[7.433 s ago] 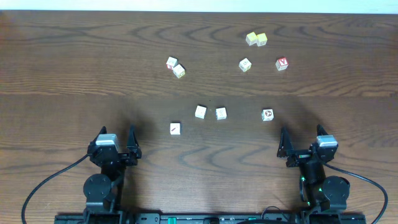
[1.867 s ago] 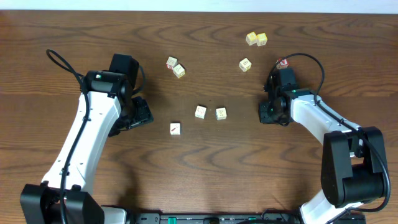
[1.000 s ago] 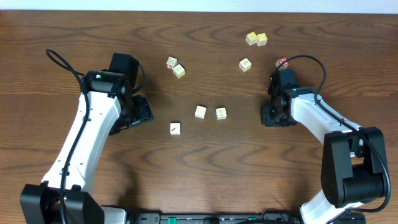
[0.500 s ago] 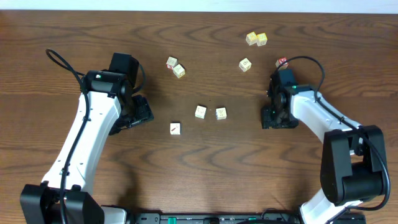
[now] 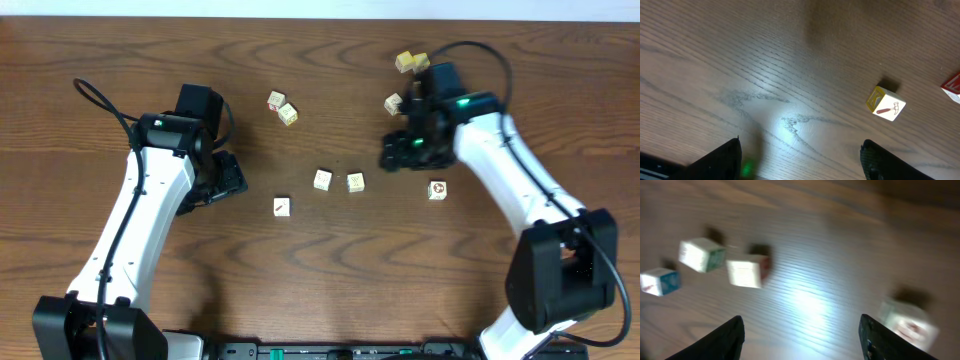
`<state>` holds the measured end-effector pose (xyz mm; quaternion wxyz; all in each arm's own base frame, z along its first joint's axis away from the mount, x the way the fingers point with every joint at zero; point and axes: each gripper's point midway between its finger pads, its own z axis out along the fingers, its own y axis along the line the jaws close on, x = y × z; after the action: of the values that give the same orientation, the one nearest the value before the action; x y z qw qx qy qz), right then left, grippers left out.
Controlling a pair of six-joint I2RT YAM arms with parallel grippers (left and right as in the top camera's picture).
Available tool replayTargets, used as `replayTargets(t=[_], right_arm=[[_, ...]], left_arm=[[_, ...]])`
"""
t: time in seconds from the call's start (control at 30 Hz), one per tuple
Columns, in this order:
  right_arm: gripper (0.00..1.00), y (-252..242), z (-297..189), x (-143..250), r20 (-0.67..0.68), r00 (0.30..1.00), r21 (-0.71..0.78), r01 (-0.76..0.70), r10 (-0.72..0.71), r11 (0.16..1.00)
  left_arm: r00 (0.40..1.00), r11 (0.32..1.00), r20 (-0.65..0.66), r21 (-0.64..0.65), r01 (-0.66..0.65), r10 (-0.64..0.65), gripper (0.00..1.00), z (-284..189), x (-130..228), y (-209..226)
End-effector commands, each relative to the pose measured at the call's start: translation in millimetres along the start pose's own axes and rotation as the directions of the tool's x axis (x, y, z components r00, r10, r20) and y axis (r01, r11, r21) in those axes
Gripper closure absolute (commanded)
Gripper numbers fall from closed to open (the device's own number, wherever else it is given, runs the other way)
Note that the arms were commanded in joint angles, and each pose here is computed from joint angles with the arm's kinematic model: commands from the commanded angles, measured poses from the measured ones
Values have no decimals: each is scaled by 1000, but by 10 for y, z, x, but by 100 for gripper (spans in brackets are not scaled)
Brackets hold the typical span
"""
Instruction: Lift 4 blocks
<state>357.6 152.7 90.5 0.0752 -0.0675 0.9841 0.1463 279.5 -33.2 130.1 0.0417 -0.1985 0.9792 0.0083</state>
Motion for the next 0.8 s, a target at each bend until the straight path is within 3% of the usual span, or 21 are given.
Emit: replayTargets(t=[0.0,0.17,0.47,0.77], right_arm=[[28,284,223,126,-4,1000,57,11,-11,998],[28,324,353,83,94,996,209,-8,-12,978],[30,413,642,58,129,989,182,49,-74,982],[41,411,971,181,77,991,183,90,-106,979]], left_arm=[[1000,1000,2,-22,22,-22,24,22,8,50],[1000,999,-2,-24,21,-21,24,22,17,55],[1000,999,-2,-24,21,-21,24,22,16,55],[1000,999,-1,-24,21,-21,24,22,15,54]])
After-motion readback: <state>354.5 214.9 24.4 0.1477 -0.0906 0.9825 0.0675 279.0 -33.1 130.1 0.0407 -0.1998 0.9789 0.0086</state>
